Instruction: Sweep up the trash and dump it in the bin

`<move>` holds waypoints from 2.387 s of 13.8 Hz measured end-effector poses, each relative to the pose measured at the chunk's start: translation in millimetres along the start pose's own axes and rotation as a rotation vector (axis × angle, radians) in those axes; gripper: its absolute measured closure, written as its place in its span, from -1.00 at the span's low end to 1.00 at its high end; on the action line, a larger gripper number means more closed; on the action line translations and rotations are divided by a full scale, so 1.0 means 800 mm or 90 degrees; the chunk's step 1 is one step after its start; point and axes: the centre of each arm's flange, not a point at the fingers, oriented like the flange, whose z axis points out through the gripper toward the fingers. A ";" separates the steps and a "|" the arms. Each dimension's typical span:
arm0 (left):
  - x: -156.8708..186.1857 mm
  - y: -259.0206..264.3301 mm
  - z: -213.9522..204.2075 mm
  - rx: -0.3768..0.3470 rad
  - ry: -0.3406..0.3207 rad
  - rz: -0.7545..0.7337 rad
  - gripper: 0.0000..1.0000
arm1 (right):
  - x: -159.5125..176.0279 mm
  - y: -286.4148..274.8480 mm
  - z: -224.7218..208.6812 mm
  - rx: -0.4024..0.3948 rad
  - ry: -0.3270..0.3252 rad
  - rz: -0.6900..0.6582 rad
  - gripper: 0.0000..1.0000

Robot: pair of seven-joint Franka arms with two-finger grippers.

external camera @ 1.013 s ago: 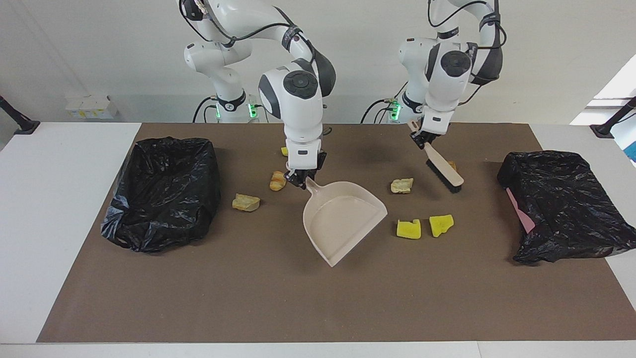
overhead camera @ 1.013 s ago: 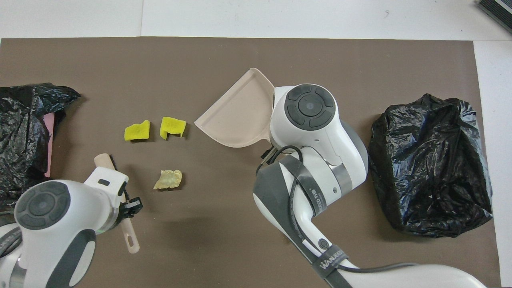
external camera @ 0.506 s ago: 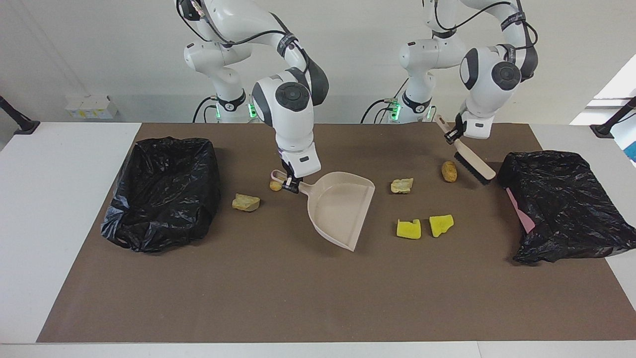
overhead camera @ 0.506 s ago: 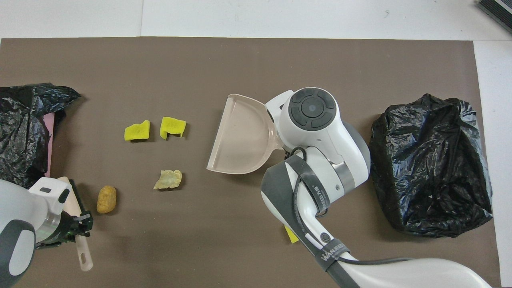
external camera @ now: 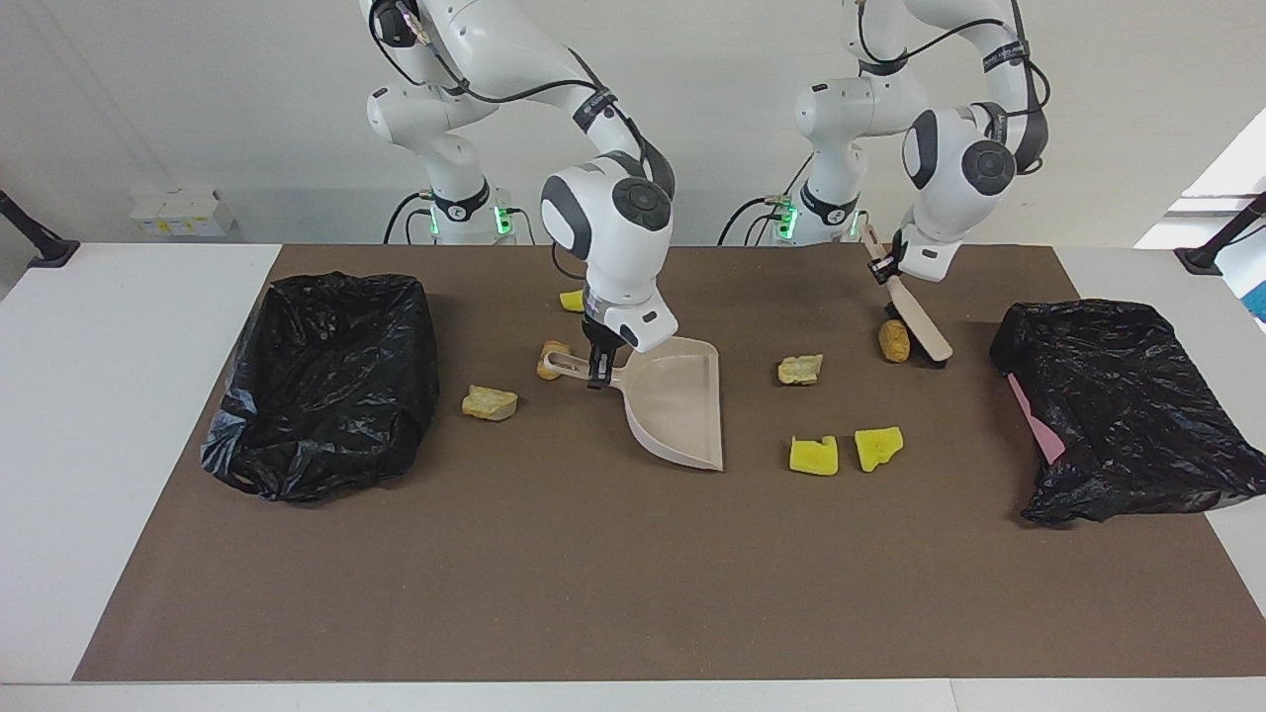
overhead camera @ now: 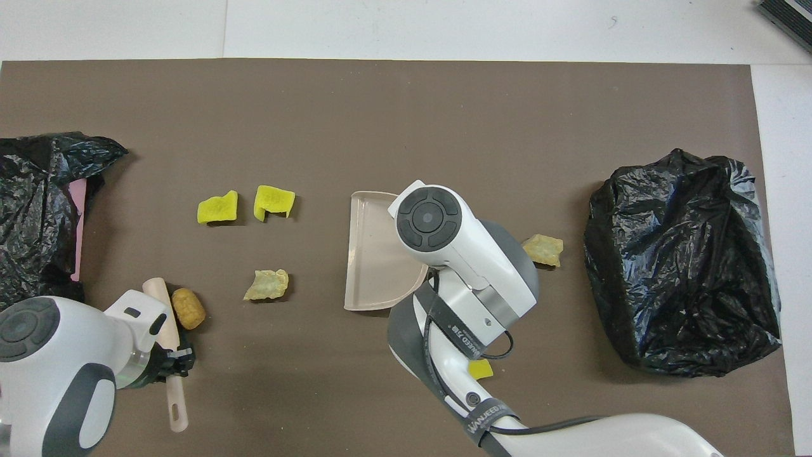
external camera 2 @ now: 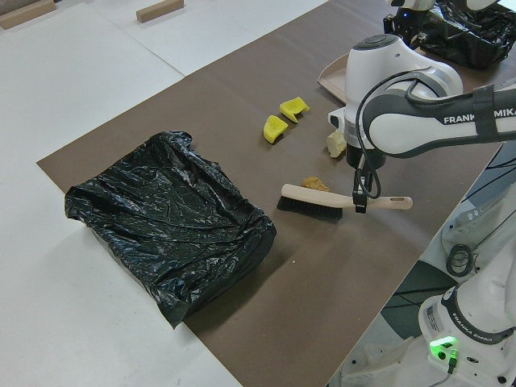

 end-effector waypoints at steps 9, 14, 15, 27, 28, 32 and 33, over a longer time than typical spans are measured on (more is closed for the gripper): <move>0.018 0.190 0.004 -0.094 0.072 0.053 0.48 | -0.002 -0.003 0.013 -0.008 -0.008 -0.015 0.37; -0.028 0.295 -0.002 -0.136 0.084 0.186 0.48 | -0.002 -0.004 0.014 -0.008 -0.009 -0.015 0.37; -0.035 0.302 -0.003 -0.136 0.087 0.226 0.48 | -0.002 -0.004 0.013 -0.008 -0.008 -0.015 0.37; 0.121 0.159 -0.123 -0.113 0.140 0.226 0.48 | -0.004 -0.005 0.015 -0.005 -0.011 -0.015 0.37; 0.136 0.136 -0.123 -0.108 0.143 0.222 0.48 | -0.004 -0.005 0.015 -0.005 -0.011 -0.015 0.37; 0.197 0.041 -0.101 -0.027 0.150 0.226 0.48 | -0.004 -0.005 0.015 -0.003 -0.012 -0.013 0.37; 0.212 0.021 -0.089 -0.021 0.146 0.237 0.48 | -0.004 -0.005 0.015 -0.003 -0.012 -0.013 0.37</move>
